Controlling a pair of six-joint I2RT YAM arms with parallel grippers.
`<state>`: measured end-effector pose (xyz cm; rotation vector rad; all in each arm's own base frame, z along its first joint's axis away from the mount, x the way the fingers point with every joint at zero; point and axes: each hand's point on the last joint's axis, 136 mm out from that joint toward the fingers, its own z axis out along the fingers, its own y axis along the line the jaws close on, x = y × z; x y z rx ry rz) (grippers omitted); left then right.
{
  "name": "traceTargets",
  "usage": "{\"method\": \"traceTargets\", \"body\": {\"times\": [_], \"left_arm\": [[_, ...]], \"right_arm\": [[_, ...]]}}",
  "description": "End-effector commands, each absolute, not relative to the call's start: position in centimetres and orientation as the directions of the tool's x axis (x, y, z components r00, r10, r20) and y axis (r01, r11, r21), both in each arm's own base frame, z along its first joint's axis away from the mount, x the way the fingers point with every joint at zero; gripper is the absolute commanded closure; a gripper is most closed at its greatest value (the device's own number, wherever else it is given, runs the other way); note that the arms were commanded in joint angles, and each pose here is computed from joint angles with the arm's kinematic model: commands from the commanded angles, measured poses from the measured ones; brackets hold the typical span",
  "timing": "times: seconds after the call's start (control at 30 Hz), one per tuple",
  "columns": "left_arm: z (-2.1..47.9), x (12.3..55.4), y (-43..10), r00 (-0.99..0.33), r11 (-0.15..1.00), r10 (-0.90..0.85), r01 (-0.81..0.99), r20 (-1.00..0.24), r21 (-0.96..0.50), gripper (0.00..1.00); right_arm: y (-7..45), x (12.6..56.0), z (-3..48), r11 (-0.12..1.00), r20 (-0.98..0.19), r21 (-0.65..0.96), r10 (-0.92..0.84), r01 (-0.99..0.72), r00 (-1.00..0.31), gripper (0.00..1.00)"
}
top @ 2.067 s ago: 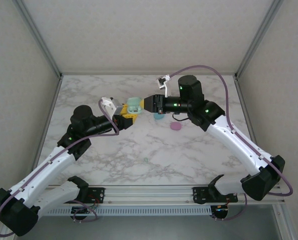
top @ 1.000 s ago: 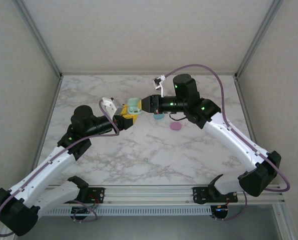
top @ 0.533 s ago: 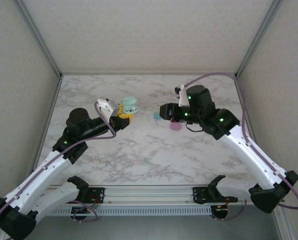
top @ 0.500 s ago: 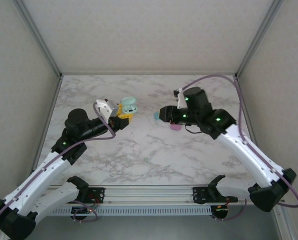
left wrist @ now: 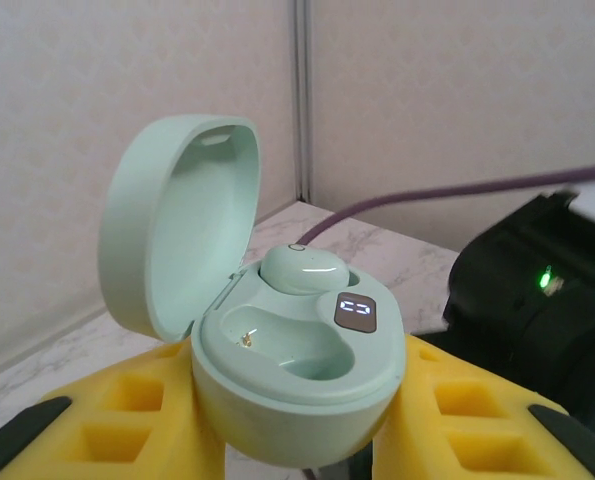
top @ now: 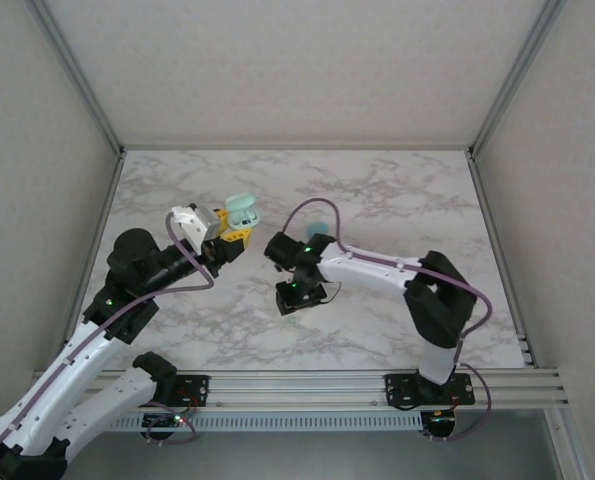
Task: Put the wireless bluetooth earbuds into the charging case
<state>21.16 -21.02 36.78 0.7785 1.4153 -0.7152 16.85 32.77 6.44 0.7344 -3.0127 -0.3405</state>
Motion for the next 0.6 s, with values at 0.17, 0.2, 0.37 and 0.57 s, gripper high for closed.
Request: {"method": "traceTargets", "body": {"times": [0.17, 0.2, 0.37, 0.57], "left_arm": [[39.6, 20.0, -20.0, 0.11, 0.595, 0.002, 0.798, -0.994, 0.09, 0.73], [39.6, 20.1, -20.0, 0.109, 0.596, 0.004, 0.798, -0.994, 0.09, 0.73], [39.8, 20.1, -20.1, 0.112, 0.591, 0.002, 0.801, -0.994, 0.092, 0.73], [39.4, 20.3, -20.4, 0.099, 0.583, 0.003, 0.808, -0.995, 0.082, 0.73]], "right_arm": [[32.3, 16.7, 4.7, 0.833, 0.031, 0.069, -0.552, -0.549, -0.833, 0.6], [32.3, 16.6, 4.5, 0.833, 0.04, 0.066, -0.552, -0.549, -0.833, 0.61], [32.6, 16.7, 3.7, 0.826, 0.052, 0.059, -0.563, -0.56, -0.825, 0.63], [32.9, 16.9, 3.2, 0.818, 0.064, 0.051, -0.575, -0.573, -0.816, 0.67]]}}
